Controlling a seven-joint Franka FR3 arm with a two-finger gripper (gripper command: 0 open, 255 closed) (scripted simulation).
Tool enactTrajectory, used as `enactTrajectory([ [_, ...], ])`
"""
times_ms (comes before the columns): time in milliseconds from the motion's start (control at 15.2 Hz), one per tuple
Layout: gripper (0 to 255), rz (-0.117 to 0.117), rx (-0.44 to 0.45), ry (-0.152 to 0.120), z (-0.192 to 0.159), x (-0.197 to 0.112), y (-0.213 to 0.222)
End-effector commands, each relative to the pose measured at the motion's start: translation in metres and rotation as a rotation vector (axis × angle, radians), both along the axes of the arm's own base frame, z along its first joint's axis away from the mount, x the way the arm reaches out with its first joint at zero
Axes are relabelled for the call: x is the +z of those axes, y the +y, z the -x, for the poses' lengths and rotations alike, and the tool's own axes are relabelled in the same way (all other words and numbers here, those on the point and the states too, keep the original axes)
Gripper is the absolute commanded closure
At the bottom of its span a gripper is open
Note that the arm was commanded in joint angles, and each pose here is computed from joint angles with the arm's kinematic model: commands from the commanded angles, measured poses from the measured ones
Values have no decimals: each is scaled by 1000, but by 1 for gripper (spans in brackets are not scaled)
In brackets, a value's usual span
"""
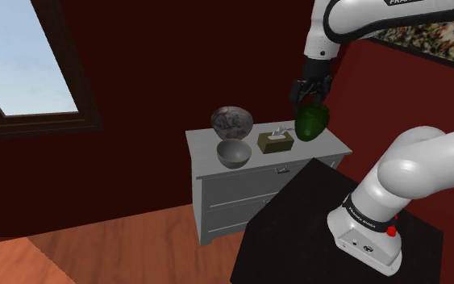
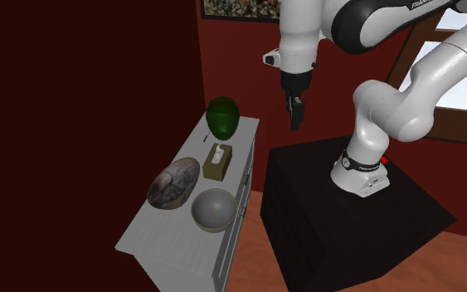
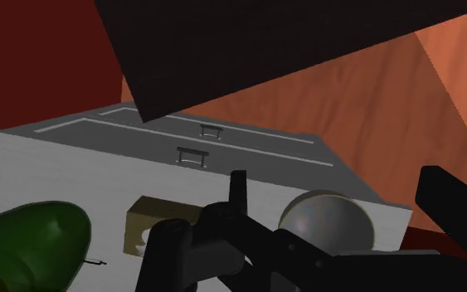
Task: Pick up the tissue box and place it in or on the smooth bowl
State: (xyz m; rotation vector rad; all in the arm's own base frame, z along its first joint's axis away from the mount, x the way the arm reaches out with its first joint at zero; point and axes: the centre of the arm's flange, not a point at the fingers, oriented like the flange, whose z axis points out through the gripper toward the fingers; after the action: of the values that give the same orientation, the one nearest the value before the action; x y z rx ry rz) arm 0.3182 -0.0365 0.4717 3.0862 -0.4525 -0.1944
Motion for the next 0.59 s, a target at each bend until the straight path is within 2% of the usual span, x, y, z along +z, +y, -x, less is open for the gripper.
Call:
enactTrajectory([
  [0, 0, -8, -49, -35, -9, -19, -17],
  [528, 0, -44, -238, -155, -36, -97, -77],
])
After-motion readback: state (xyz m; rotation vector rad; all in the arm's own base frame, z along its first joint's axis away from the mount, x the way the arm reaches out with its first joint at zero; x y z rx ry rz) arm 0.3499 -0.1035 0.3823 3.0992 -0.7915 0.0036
